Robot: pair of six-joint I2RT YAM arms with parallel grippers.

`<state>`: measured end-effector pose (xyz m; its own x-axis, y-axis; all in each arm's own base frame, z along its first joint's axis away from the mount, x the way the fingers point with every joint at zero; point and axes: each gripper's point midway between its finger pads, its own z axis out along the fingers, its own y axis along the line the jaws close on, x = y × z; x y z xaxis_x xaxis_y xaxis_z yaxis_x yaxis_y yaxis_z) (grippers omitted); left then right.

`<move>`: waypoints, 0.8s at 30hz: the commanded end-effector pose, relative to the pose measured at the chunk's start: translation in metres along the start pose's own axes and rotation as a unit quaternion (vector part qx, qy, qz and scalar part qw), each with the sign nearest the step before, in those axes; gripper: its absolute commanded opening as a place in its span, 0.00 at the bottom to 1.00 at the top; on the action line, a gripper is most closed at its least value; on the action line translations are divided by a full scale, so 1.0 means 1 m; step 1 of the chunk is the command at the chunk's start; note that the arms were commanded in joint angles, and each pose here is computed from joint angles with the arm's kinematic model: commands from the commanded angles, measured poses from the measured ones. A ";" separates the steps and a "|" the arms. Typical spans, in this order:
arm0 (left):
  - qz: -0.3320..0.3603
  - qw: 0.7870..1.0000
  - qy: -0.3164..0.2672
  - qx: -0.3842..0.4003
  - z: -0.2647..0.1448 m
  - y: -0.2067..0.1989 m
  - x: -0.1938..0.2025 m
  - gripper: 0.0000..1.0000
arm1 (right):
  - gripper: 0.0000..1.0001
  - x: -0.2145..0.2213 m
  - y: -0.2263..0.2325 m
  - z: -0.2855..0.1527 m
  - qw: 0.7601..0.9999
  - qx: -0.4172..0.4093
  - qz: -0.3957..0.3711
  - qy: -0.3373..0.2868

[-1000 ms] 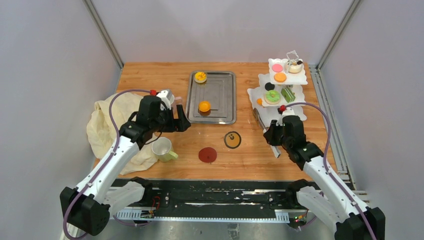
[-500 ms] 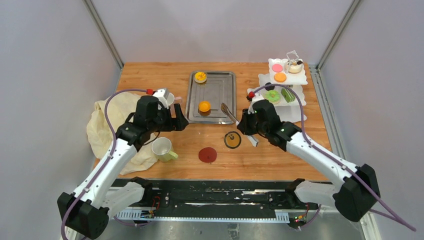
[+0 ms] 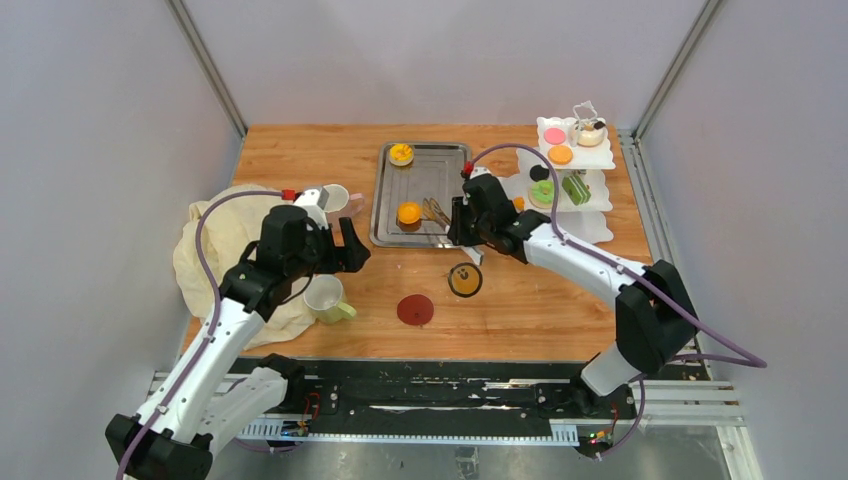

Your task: Serve the afternoon tea

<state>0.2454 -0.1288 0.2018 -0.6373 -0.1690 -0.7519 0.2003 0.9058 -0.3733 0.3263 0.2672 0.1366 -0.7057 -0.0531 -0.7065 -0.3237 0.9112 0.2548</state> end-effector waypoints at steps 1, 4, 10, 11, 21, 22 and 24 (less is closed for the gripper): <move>-0.004 1.000 -0.001 -0.003 -0.001 0.003 0.004 0.89 | 0.30 -0.030 0.019 0.003 0.999 -0.018 0.016 -0.040; -0.007 1.000 -0.001 -0.001 -0.001 0.003 0.005 0.89 | 0.32 -0.027 0.018 0.009 0.999 -0.014 0.019 -0.037; -0.007 1.000 0.000 0.001 -0.002 0.004 0.010 0.89 | 0.36 -0.021 0.019 0.023 0.999 -0.016 0.025 -0.022; -0.008 1.000 0.000 0.001 -0.002 0.004 0.011 0.89 | 0.36 -0.021 0.022 0.025 0.999 -0.022 0.026 -0.021; -0.008 1.000 -0.001 -0.003 -0.007 0.006 0.013 0.89 | 0.04 -0.018 0.043 0.028 0.996 -0.079 0.044 -0.019; -0.007 1.000 -0.002 -0.002 -0.008 0.005 0.012 0.89 | 0.01 -0.020 0.043 0.025 0.995 -0.082 0.044 -0.023; -0.005 1.000 -0.006 -0.003 -0.009 0.005 0.010 0.89 | 0.01 -0.022 0.043 0.018 0.995 -0.085 0.041 -0.029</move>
<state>0.2342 -0.1250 0.1911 -0.6459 -0.1728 -0.7437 0.1927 0.9056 -0.3778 0.3397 0.3037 0.1150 -0.7507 0.0010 -0.6607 -0.3230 0.8718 0.3683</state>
